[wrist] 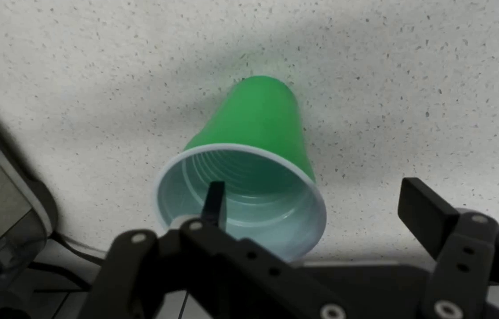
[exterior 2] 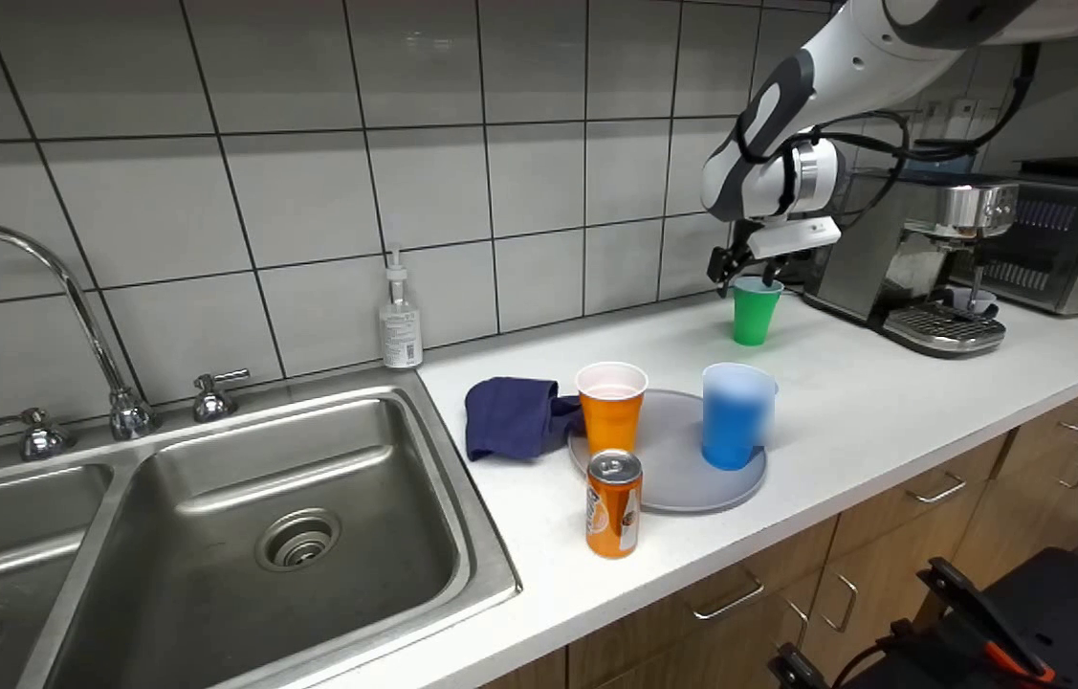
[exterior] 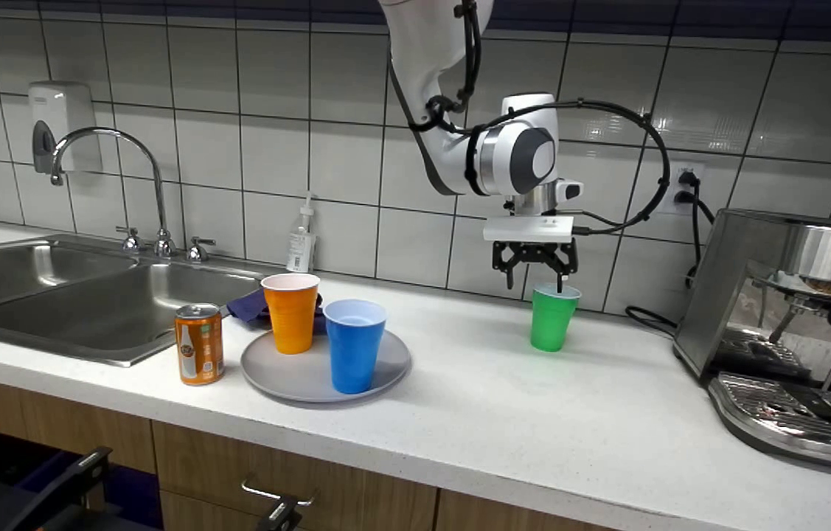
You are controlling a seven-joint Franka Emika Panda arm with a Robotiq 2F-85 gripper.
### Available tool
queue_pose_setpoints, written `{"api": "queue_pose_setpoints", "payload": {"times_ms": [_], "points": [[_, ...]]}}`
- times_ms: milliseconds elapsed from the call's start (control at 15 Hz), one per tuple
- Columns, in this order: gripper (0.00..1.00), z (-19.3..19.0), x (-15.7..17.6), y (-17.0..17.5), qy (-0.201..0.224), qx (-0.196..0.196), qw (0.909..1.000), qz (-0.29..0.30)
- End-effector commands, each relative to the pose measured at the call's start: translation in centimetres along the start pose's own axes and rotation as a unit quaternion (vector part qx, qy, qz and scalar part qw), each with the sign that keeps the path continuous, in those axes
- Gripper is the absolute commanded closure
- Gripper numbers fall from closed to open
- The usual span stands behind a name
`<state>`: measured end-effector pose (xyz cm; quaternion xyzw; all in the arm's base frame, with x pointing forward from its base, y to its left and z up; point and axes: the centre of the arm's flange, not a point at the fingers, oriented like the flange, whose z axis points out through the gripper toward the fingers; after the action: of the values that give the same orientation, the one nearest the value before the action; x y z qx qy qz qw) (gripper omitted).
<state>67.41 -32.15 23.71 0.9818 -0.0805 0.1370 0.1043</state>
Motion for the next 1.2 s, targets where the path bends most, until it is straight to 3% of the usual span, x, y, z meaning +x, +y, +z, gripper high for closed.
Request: {"api": "queue_pose_setpoints", "payload": {"times_ms": [0,400,467,533,1133], "points": [[0.00,0.8,1.7,0.4,-0.013,0.000,0.9999,0.007],[0.00,1.6,1.8,0.3,-0.020,0.000,0.9998,0.008],[0.09,1.7,1.9,0.3,-0.021,0.000,0.9998,0.007],[0.28,1.8,1.9,0.3,-0.021,0.000,0.9998,0.007],[0.97,1.8,2.1,0.4,-0.021,-0.002,0.9998,0.003]]}}
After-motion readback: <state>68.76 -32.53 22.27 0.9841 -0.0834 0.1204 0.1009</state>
